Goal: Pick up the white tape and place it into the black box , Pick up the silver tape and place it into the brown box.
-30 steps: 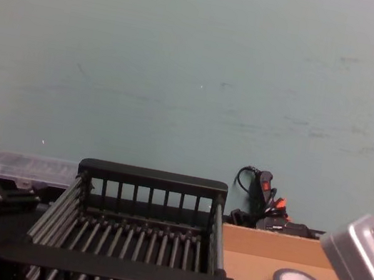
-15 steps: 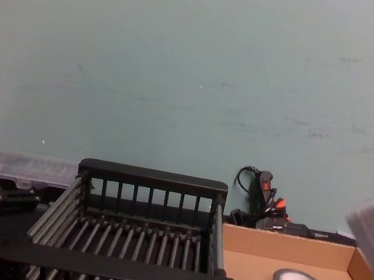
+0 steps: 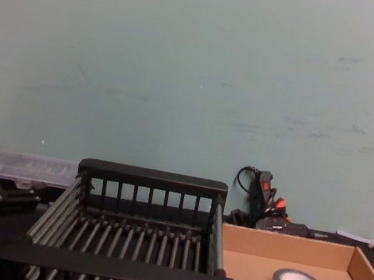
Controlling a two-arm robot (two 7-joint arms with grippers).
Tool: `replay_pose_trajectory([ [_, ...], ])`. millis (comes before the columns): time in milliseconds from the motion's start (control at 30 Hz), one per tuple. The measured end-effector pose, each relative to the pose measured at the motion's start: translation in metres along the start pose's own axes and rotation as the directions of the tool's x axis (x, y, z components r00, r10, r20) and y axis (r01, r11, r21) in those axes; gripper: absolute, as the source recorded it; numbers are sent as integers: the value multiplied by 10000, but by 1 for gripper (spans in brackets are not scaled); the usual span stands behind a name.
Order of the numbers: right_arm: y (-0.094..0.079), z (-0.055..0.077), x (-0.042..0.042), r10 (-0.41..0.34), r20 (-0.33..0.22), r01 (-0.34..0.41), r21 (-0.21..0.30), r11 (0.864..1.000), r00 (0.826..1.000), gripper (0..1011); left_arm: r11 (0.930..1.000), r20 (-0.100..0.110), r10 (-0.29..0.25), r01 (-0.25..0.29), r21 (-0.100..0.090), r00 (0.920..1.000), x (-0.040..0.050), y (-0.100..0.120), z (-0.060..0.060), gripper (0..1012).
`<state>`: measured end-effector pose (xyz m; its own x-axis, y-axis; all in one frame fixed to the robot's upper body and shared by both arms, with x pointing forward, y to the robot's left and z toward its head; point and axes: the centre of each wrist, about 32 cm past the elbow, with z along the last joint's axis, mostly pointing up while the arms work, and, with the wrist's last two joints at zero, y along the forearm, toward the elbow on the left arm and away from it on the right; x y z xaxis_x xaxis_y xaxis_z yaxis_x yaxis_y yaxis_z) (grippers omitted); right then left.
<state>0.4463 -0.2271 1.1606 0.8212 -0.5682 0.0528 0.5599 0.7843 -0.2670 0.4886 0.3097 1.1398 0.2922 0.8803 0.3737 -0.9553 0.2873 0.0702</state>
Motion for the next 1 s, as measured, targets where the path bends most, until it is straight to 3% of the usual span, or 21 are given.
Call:
replay_pose_trajectory([
  [567,6,312,168,-366,416,318,1125,9931,9985,98,10000,0,-1,1,-1,10000,0,0,0,1001],
  [1000,260,456,332,-820,467,746,1417,9871,9955,98,10000,0,-1,1,0,10000,0,0,0,1001],
])
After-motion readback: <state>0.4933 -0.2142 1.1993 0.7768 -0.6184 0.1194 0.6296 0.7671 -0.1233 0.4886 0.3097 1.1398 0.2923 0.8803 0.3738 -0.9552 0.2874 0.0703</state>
